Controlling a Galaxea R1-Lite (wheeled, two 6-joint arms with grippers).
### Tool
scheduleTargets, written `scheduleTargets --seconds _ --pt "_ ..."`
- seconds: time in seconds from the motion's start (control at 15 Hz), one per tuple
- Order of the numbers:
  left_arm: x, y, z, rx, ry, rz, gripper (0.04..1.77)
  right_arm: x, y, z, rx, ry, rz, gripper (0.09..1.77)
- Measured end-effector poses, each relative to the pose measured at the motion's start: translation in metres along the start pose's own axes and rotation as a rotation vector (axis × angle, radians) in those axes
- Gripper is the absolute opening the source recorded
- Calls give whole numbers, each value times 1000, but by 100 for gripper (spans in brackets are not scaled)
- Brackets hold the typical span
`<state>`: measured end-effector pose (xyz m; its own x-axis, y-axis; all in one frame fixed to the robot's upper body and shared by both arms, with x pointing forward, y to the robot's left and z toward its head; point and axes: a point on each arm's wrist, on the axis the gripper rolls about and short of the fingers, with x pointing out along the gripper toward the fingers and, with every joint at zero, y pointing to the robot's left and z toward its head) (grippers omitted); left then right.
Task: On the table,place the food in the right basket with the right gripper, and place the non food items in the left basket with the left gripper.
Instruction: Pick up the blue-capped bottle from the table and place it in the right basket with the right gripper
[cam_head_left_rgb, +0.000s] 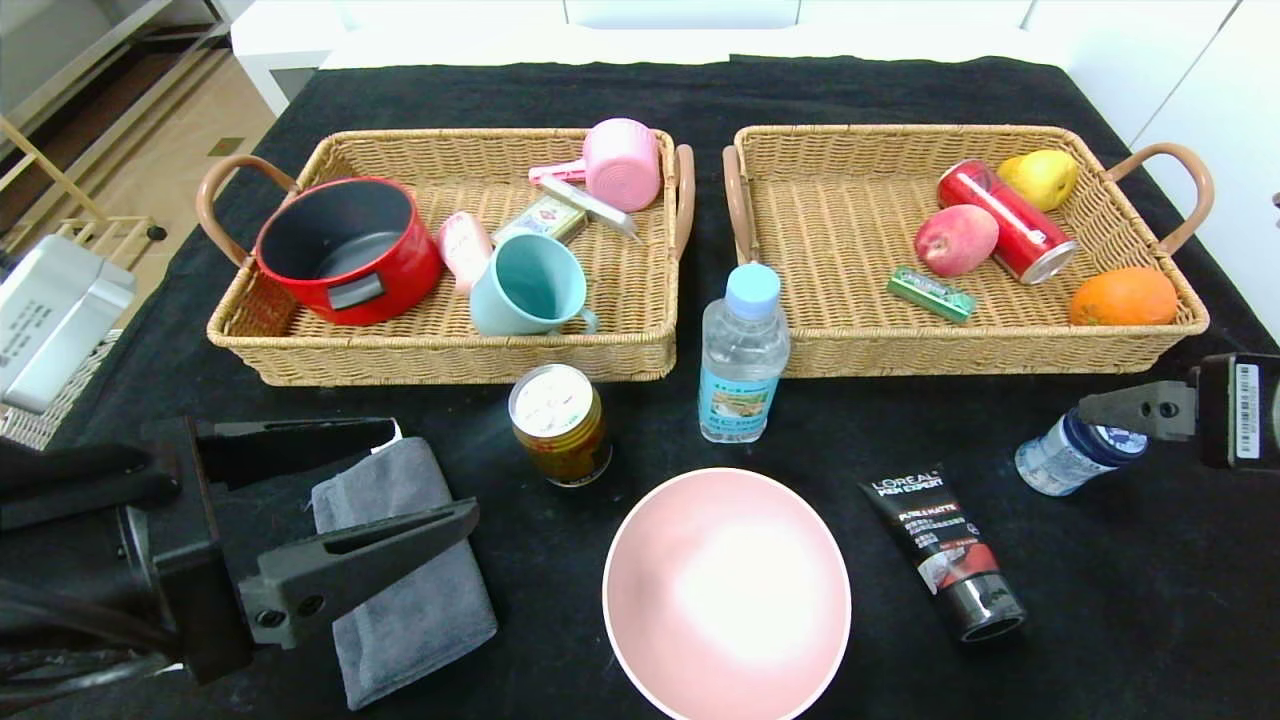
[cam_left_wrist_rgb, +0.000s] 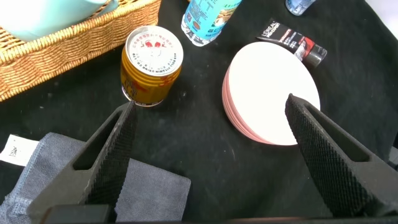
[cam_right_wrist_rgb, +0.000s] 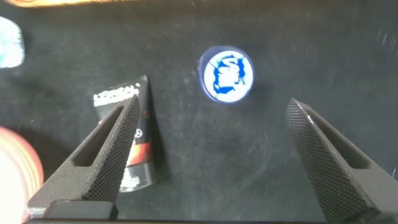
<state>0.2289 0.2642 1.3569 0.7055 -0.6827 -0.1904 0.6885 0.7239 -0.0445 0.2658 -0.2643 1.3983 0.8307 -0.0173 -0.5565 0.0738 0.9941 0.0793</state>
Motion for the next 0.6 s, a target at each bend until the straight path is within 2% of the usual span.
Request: scheduleTargets --seconds 0.27,0.6 --pt "1 0 -1 -2 6 0 172 29 5 11 59 79 -53 171" --pt "1 0 -2 -4 12 0 172 61 -6 19 122 169 -22 171"
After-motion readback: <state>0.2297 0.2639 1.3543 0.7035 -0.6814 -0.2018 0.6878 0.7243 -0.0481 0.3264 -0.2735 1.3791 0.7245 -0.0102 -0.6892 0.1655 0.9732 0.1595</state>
